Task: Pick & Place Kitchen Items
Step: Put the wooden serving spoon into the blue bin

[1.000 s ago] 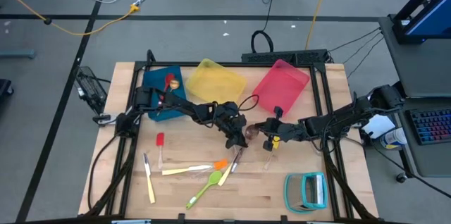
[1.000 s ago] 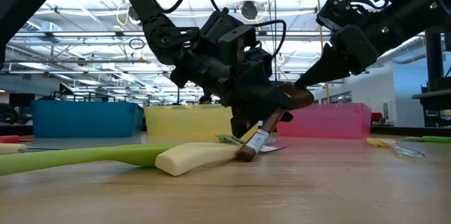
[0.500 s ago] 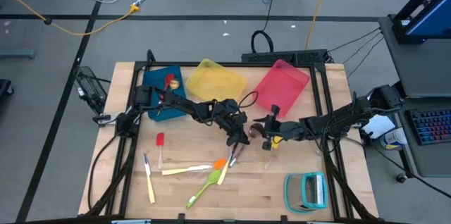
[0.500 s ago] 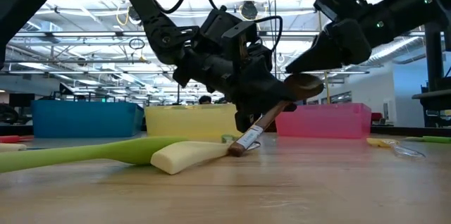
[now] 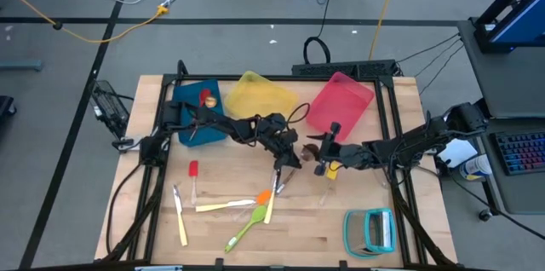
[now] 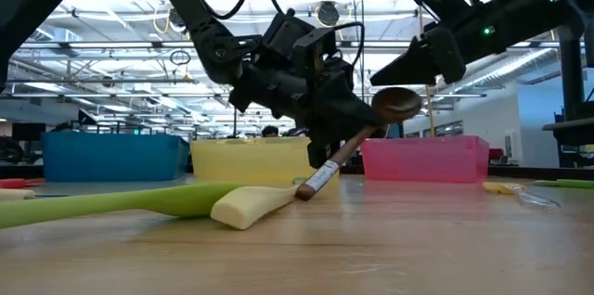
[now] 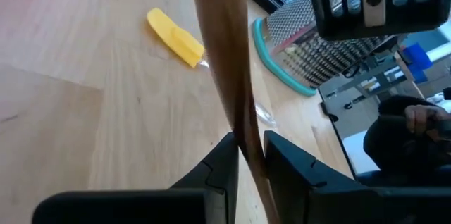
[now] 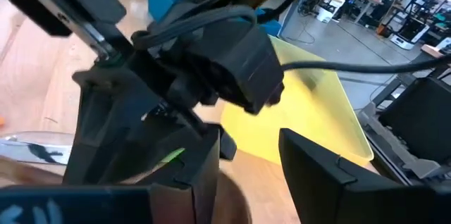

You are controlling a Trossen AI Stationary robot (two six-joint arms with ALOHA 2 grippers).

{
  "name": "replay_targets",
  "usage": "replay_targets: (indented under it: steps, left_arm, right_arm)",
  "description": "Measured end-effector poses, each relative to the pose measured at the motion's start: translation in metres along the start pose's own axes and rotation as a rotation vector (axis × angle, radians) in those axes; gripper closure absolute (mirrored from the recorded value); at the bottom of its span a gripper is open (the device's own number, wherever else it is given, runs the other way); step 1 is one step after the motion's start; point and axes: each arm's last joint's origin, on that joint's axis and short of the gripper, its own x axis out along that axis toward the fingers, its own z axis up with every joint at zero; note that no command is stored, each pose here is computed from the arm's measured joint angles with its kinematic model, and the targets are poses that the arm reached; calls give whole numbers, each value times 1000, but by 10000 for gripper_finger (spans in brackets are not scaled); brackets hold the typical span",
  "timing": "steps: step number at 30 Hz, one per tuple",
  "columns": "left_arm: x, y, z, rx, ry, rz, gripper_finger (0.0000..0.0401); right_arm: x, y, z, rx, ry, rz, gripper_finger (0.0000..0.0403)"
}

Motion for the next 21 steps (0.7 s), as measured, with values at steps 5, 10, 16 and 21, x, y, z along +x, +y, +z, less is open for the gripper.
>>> replay_targets:
  steps: [5,10,16,21]
  left_arm:
    - [-16,-12,11,48,23,45,337]
    - [-38,-29,17,80,86,184,336]
    - [-67,-52,21,105,161,395,371]
    - [-91,-73,22,122,211,527,376]
  right_arm:
    - [1,-2,1,10,-6,-7,262]
    - [1,-2,1,8,-10,-7,262]
    - [1,-1,2,10,-14,-4,261]
    - [1,-2,2,10,-17,-6,262]
